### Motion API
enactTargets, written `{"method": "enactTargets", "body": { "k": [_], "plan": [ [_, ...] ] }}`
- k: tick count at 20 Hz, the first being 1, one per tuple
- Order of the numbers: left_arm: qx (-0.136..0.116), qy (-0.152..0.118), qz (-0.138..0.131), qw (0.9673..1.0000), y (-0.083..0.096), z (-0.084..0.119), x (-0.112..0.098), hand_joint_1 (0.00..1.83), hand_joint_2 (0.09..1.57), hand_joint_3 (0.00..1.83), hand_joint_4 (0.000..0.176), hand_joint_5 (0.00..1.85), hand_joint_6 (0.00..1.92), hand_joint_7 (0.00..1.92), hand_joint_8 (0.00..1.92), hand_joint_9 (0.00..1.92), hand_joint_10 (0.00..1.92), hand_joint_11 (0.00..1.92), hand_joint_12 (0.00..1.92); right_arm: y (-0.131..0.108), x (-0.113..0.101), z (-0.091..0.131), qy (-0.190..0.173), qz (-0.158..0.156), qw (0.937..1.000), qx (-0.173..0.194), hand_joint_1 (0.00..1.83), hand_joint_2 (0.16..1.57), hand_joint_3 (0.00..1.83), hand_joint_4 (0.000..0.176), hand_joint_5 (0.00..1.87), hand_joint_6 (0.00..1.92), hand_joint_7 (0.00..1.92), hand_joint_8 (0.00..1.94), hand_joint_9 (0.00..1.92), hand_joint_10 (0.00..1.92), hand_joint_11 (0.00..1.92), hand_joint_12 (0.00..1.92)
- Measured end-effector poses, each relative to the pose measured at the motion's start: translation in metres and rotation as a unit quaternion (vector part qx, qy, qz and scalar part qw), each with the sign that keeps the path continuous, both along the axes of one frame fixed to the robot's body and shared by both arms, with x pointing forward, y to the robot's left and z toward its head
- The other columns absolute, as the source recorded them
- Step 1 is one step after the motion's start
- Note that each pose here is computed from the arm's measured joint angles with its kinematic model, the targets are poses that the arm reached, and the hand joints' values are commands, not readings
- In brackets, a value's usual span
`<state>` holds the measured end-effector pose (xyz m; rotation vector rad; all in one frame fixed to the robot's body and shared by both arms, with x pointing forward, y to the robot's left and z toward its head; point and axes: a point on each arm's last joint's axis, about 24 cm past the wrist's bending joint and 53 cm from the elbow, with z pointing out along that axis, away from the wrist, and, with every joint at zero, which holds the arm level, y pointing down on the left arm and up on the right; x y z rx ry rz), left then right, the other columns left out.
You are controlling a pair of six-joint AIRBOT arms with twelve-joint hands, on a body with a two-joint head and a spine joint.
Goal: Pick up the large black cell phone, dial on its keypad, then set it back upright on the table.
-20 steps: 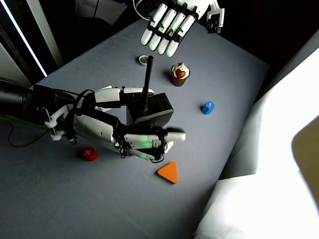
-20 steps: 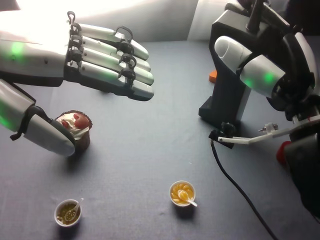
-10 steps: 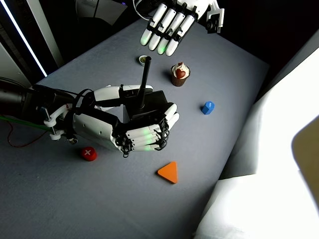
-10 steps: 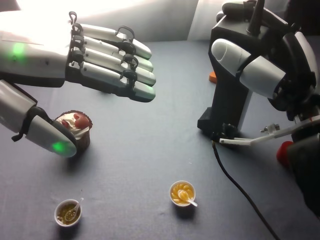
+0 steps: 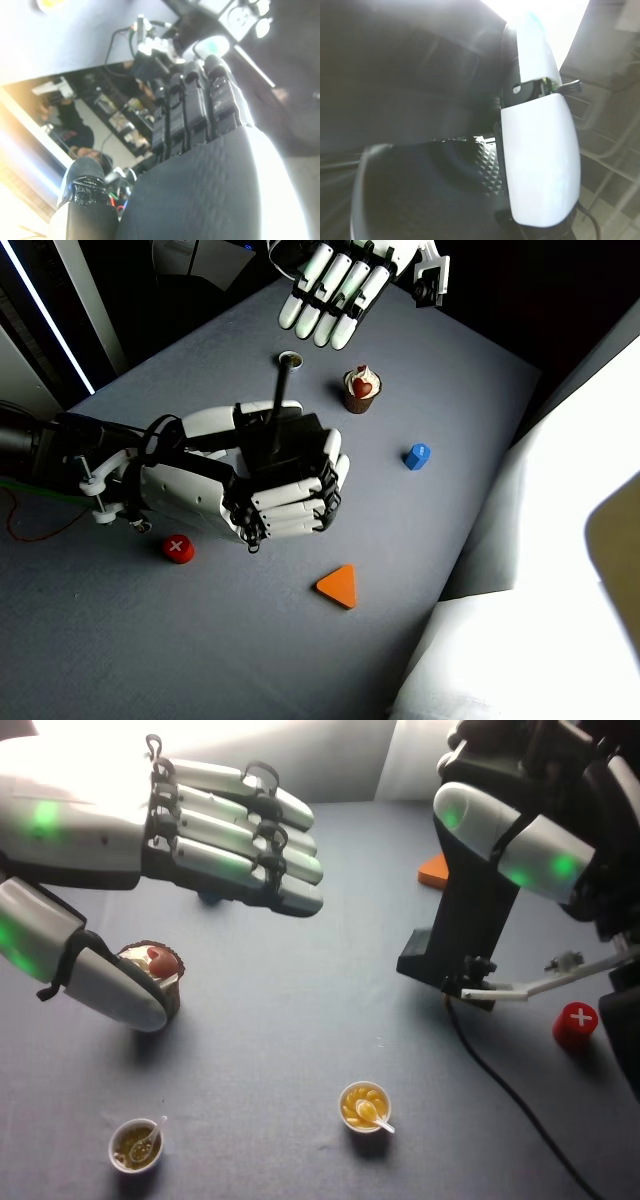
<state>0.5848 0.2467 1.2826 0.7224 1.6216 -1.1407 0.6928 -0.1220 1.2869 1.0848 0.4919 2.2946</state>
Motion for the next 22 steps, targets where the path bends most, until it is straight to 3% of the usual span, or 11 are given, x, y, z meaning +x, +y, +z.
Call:
{"method": "enactTargets", "body": {
  "k": [3, 7, 8, 10, 11, 12, 13, 15, 16, 20, 22],
  "plan": [
    [0.009, 0.021, 0.0, 0.9997, -0.004, -0.01, 0.002, 0.51, 1.27, 0.0, 0.0, 0.34, 0.0, 0.34, 0.0, 0.32, 0.01, 0.0, 0.65, -0.008, -0.003, 0.007, -0.011, -0.002, 0.9999, 0.001, 1.47, 1.21, 0.0, 0.0, 0.72, 1.25, 0.72, 1.17, 0.72, 1.36, 0.62, 1.78],
    [0.008, 0.027, 0.013, 0.9995, -0.002, -0.011, 0.012, 0.67, 1.3, 0.0, 0.003, 0.34, 0.0, 0.51, 0.01, 0.52, 0.03, 0.05, 1.0, -0.01, -0.009, 0.017, -0.03, 0.007, 0.9995, -0.008, 1.49, 1.11, 0.0, 0.0, 0.93, 0.96, 0.96, 0.87, 0.96, 1.08, 0.74, 1.66],
    [0.005, 0.029, 0.015, 0.9994, -0.002, -0.011, 0.015, 0.9, 1.18, 0.0, 0.016, 0.36, 0.0, 0.63, 0.01, 0.72, 0.1, 0.2, 1.18, -0.01, -0.012, 0.022, -0.041, 0.013, 0.999, -0.013, 1.49, 1.11, 0.0, 0.0, 0.93, 0.96, 0.96, 0.87, 0.95, 1.1, 0.75, 1.66],
    [0.002, 0.029, 0.023, 0.9993, -0.001, -0.011, 0.023, 0.96, 1.16, 0.0, 0.015, 0.35, 0.0, 0.74, 0.01, 0.77, 0.39, 0.3, 1.31, -0.012, -0.018, 0.033, -0.055, 0.024, 0.9982, -0.01, 1.49, 1.12, 0.0, 0.0, 0.92, 0.97, 0.93, 0.93, 0.93, 1.13, 0.74, 1.67],
    [-0.004, 0.025, 0.028, 0.9993, 0.0, -0.008, 0.027, 1.22, 1.23, 0.04, 0.026, 0.32, 0.0, 0.72, 1.16, 0.67, 1.2, 0.51, 1.53, -0.014, -0.023, 0.04, -0.067, 0.031, 0.9971, -0.015, 1.49, 1.12, 0.0, 0.0, 0.9, 0.98, 0.92, 0.96, 0.92, 1.15, 0.76, 1.65],
    [-0.017, 0.019, 0.034, 0.9991, 0.003, -0.001, 0.031, 1.26, 1.28, 0.02, 0.042, 0.29, 0.0, 0.64, 1.47, 0.59, 1.45, 0.49, 1.66, -0.015, -0.028, 0.045, -0.076, 0.042, 0.9961, -0.018, 1.49, 1.13, 0.0, 0.0, 0.89, 0.99, 0.91, 0.98, 0.91, 1.16, 0.75, 1.65],
    [-0.034, 0.014, 0.043, 0.9984, 0.007, 0.008, 0.034, 1.25, 1.32, 0.01, 0.033, 0.22, 0.01, 0.59, 1.61, 0.56, 1.7, 0.48, 1.74, -0.017, -0.033, 0.05, -0.084, 0.049, 0.9951, -0.018, 1.49, 1.14, 0.0, 0.0, 0.87, 1.04, 0.88, 1.03, 0.87, 1.21, 0.73, 1.68],
    [-0.052, 0.01, 0.056, 0.997, 0.011, 0.016, 0.04, 1.26, 1.33, 0.01, 0.02, 0.19, 0.0, 0.58, 1.64, 0.58, 1.81, 0.49, 1.79, -0.021, -0.038, 0.056, -0.093, 0.055, 0.994, -0.017, 1.48, 1.14, 0.0, 0.0, 0.87, 1.05, 0.87, 1.04, 0.86, 1.22, 0.73, 1.69],
    [-0.054, 0.012, 0.06, 0.9967, 0.012, 0.016, 0.042, 1.28, 1.29, 0.0, 0.078, 0.18, 0.0, 0.65, 1.56, 0.68, 1.9, 0.17, 1.9, -0.023, -0.042, 0.059, -0.096, 0.056, 0.9936, -0.017, 1.49, 1.15, 0.0, 0.0, 0.86, 1.07, 0.88, 1.04, 0.86, 1.21, 0.72, 1.68],
    [-0.048, 0.02, 0.069, 0.9963, 0.01, 0.01, 0.047, 1.31, 1.26, 0.0, 0.076, 0.12, 0.01, 0.69, 1.53, 0.83, 1.92, 0.82, 1.92, -0.035, -0.05, 0.069, -0.112, 0.055, 0.9922, -0.011, 1.49, 1.15, 0.0, 0.0, 0.85, 1.09, 0.9, 1.02, 0.85, 1.22, 0.68, 1.7],
    [-0.059, 0.023, 0.066, 0.9958, 0.005, 0.013, 0.048, 1.31, 1.27, 0.0, 0.1, 0.11, 0.0, 0.68, 1.55, 0.92, 1.92, 0.99, 1.92, -0.04, -0.051, 0.072, -0.117, 0.049, 0.9919, -0.012, 1.48, 1.15, 0.0, 0.0, 0.83, 1.12, 0.89, 1.04, 0.86, 1.22, 0.68, 1.71]
  ]
}}
